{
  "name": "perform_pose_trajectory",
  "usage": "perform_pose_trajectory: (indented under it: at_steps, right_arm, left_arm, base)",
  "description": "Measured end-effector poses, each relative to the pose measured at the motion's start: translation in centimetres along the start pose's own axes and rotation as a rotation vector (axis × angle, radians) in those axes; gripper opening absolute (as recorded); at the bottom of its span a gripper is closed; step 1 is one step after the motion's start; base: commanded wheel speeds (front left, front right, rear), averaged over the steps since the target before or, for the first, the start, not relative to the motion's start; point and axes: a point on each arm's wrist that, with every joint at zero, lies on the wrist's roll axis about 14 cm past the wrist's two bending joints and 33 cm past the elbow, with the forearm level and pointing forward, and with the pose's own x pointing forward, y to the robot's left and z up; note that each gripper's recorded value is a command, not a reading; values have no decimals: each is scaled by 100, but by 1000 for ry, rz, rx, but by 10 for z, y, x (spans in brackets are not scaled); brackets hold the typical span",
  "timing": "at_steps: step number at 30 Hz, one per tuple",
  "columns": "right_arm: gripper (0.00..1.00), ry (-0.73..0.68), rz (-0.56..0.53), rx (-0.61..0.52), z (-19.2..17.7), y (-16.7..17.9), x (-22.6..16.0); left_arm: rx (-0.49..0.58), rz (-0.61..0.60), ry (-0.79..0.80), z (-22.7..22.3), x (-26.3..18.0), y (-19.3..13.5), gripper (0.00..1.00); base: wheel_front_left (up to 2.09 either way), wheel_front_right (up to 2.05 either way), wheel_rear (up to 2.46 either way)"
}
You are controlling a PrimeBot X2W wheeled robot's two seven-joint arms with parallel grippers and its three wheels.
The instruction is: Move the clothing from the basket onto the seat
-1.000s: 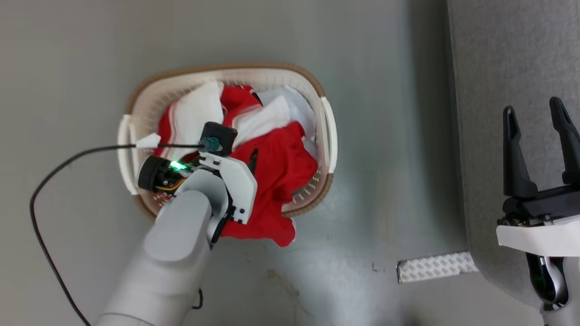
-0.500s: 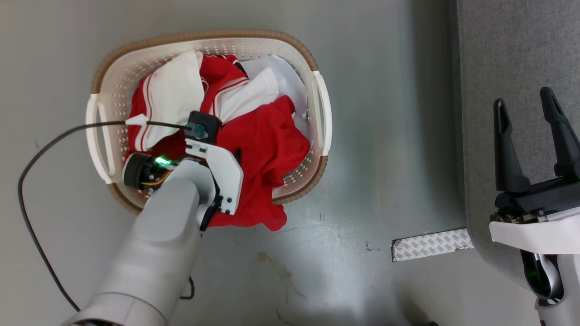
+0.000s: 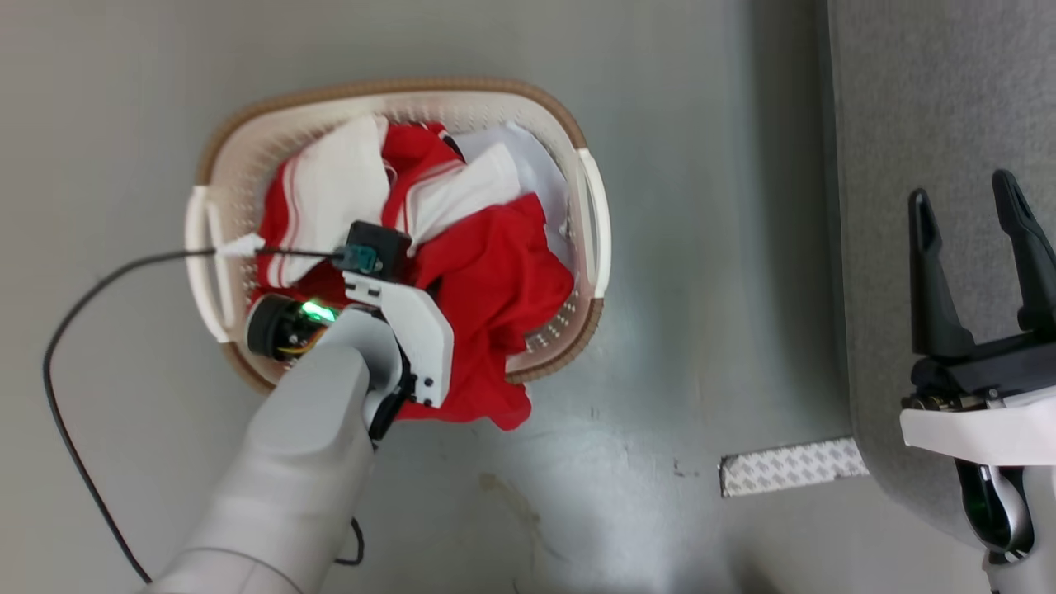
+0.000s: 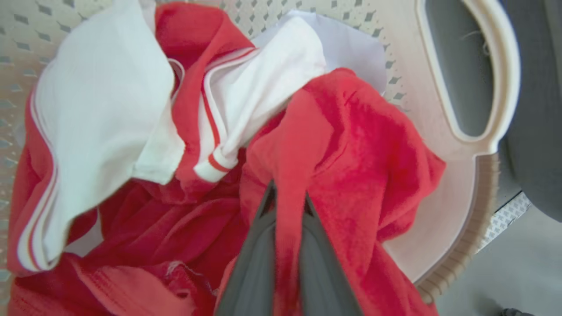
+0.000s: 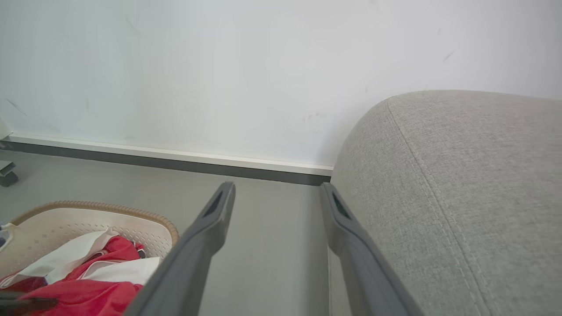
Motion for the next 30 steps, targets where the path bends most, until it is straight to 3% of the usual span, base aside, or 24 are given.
perform_pose_trajectory:
  at_steps: [14, 21, 30]
  right_arm:
    - [100, -95, 16, 31, 52, 16, -36]
    - [100, -131, 23, 47, 73, 26, -69]
    - [100, -175, 22, 57, 90, 34, -117]
  left_arm:
    - [-64, 28, -371, 79, -93, -17, 0]
    - [-61, 43, -558, 114, -159, -38, 0]
    - [-10, 141, -820, 136, -262, -43, 0]
  base:
    - [0, 0, 0]
    - [0, 0, 0]
    - [0, 0, 0]
